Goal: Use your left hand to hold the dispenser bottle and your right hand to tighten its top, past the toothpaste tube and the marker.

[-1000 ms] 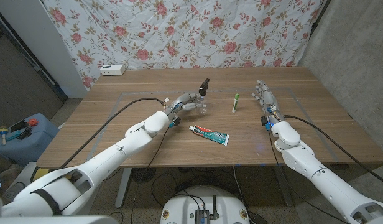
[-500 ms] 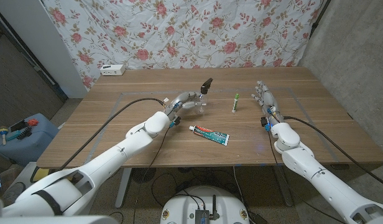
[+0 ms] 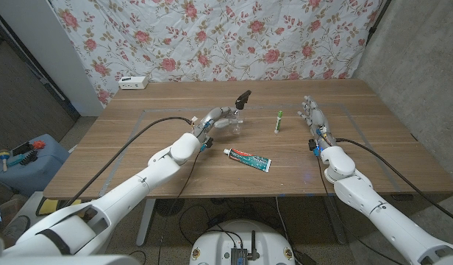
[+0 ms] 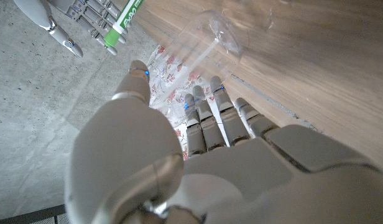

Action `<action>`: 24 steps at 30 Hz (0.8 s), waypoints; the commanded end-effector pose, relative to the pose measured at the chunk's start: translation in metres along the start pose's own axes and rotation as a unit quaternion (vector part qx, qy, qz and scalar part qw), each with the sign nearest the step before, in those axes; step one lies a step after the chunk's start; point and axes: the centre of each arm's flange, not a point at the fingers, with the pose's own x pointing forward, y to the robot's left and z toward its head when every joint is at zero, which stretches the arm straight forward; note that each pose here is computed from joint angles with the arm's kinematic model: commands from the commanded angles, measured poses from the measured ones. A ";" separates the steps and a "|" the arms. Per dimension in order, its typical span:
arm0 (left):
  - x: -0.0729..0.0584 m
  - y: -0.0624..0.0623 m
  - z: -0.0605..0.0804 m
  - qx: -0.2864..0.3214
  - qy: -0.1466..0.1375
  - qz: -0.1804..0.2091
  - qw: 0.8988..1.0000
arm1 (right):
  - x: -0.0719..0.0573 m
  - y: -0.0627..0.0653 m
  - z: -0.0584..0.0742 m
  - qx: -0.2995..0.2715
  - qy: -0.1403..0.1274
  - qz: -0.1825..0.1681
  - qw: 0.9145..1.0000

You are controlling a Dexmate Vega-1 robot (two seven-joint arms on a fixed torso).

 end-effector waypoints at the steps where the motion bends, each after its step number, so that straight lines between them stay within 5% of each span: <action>1: -0.006 0.004 0.002 -0.011 -0.010 0.013 1.000 | -0.005 0.004 0.005 -0.010 0.001 0.001 1.000; 24: -0.009 0.015 0.007 -0.007 -0.020 0.027 0.999 | -0.009 0.020 0.028 -0.040 -0.006 0.019 0.999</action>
